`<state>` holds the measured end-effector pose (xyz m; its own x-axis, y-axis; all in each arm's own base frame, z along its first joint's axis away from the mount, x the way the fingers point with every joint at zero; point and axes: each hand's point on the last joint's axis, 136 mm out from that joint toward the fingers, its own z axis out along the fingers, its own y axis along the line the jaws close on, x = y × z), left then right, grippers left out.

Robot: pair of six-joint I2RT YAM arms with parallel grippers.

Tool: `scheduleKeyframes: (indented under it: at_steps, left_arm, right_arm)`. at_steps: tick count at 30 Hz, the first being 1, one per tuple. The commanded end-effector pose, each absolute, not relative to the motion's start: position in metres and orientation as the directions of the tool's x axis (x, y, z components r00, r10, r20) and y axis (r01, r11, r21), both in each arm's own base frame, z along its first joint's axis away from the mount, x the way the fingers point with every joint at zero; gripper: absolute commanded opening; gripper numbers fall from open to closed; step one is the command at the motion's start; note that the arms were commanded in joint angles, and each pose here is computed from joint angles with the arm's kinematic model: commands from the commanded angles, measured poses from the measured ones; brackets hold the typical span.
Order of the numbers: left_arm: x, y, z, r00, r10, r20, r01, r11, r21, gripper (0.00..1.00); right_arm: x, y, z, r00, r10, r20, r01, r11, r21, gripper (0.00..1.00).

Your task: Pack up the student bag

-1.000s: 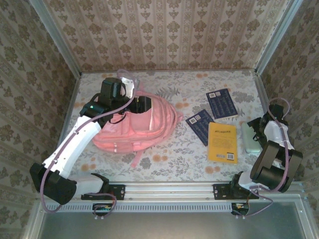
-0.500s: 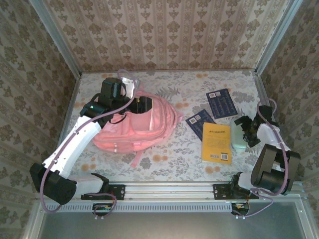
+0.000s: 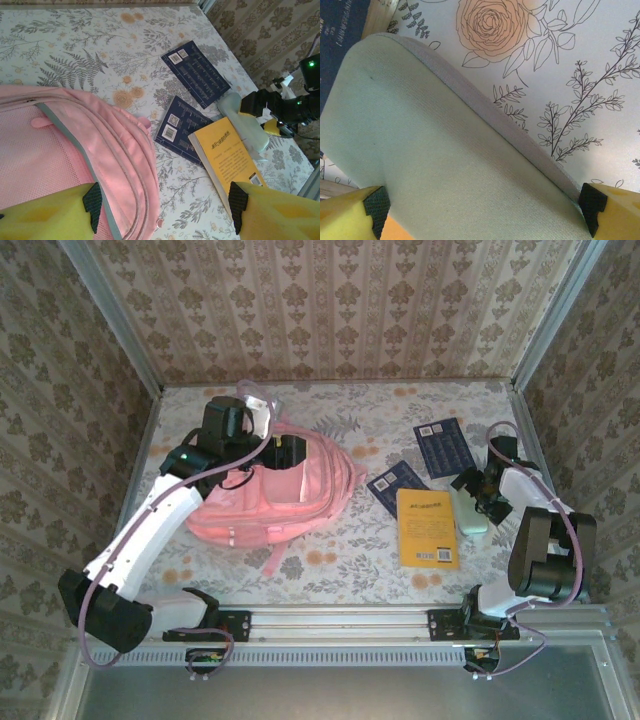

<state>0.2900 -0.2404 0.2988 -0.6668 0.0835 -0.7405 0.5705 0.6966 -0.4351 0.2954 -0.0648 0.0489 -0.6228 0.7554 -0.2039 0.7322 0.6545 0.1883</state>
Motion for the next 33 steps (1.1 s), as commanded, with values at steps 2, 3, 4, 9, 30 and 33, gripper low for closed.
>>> scheduleKeyframes:
  at_steps: [2,3,4,9,30,33]
  left_arm:
    - [0.287,-0.240,0.309,-0.630,0.090,-0.771,0.600,0.686,-0.411,0.71]
    - [0.287,-0.240,0.310,-0.630,0.090,-0.771,0.602,0.684,-0.412,0.71]
    - [0.287,-0.241,0.309,-0.632,0.090,-0.770,0.602,0.682,-0.415,0.71]
    - [0.287,-0.241,0.309,-0.632,0.091,-0.769,0.604,0.680,-0.416,0.71]
    - [0.285,-0.246,0.309,-0.638,0.093,-0.764,0.614,0.660,-0.432,0.71]
    - [0.285,-0.246,0.309,-0.638,0.093,-0.764,0.614,0.660,-0.433,0.71]
  right_arm:
    - [0.274,-0.026,0.032,-0.623,0.782,-0.006,0.750,0.600,0.277,1.00]
    - [0.274,-0.018,0.030,-0.613,0.790,0.020,0.754,0.577,0.314,1.00]
    - [0.275,-0.011,0.031,-0.607,0.794,0.039,0.753,0.559,0.347,1.00]
    - [0.267,0.002,0.044,-0.649,0.761,0.007,0.715,0.607,0.347,1.00]
    - [0.309,-0.009,0.065,-0.943,0.240,-0.231,0.253,0.967,-0.029,1.00]
    - [0.307,-0.003,0.053,-0.958,0.227,-0.177,0.236,0.971,-0.033,1.00]
